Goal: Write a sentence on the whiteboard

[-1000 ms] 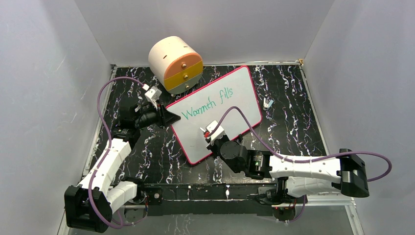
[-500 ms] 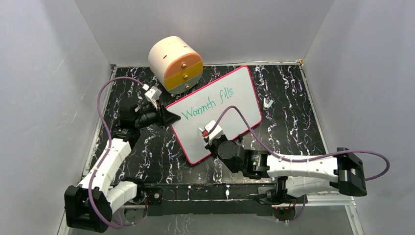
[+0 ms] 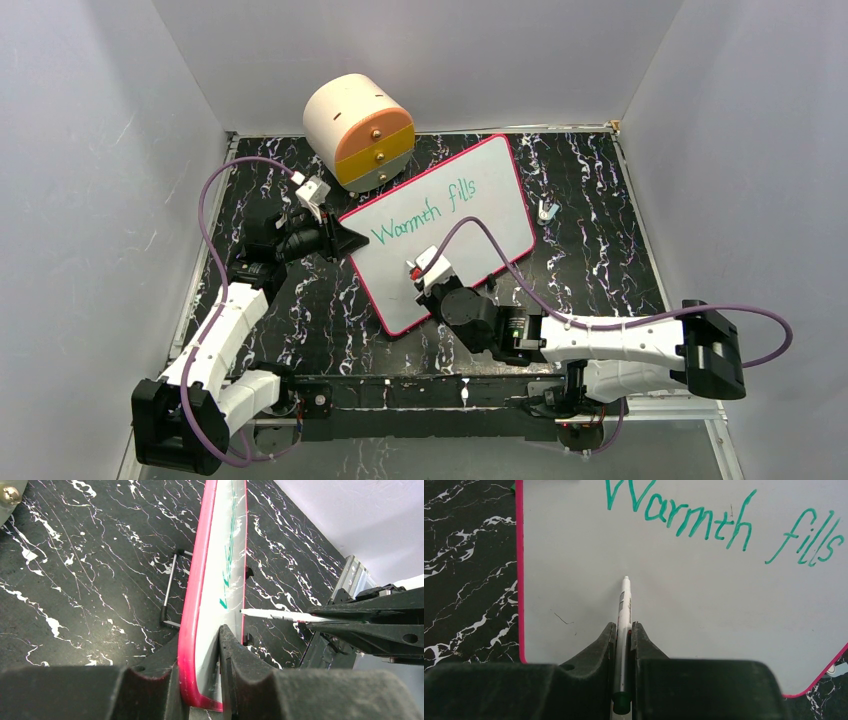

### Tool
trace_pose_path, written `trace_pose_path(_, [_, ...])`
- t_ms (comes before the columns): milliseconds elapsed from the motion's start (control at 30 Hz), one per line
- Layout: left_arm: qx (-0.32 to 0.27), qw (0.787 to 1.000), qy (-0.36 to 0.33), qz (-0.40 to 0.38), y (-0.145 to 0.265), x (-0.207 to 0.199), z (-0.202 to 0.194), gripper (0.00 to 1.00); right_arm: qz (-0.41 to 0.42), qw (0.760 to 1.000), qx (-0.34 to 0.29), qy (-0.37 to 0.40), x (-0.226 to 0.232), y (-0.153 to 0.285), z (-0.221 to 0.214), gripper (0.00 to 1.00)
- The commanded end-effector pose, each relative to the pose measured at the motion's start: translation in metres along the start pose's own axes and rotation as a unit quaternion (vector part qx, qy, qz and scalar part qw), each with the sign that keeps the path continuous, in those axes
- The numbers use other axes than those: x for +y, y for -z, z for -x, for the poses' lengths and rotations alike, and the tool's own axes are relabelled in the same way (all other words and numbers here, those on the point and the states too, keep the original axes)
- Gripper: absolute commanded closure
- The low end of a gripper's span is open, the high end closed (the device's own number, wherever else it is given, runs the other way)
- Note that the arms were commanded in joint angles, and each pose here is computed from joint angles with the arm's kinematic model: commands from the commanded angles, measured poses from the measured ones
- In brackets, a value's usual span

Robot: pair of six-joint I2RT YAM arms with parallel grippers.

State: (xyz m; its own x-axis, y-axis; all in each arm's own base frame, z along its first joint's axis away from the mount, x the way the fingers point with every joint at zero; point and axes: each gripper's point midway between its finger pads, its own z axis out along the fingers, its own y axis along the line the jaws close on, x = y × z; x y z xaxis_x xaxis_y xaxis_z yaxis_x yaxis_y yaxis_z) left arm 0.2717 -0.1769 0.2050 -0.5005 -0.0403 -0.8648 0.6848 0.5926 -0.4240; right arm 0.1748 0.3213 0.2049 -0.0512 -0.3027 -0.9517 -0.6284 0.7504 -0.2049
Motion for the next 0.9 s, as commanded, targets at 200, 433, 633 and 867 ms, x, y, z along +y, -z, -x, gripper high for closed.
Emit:
trace_pose_path(200, [0.096,0.992,0.009,0.078,0.004,0.037,-0.067,1.0,0.002,0.998,-0.047,-0.043,0.006,-0.004,0.038,1.0])
trace_pose_path(433, [0.095,0.992,0.008,0.077,0.003,0.037,-0.066,1.0,0.001,0.999,-0.045,-0.03,0.007,-0.007,0.039,1.0])
trace_pose_path(633, [0.097,0.992,0.01,0.075,0.003,0.037,-0.067,1.0,-0.014,0.999,-0.032,-0.015,0.006,-0.012,0.029,1.0])
trace_pose_path(867, [0.096,0.993,0.009,0.075,0.003,0.036,-0.066,1.0,-0.024,1.0,-0.01,-0.003,0.005,-0.013,0.019,1.0])
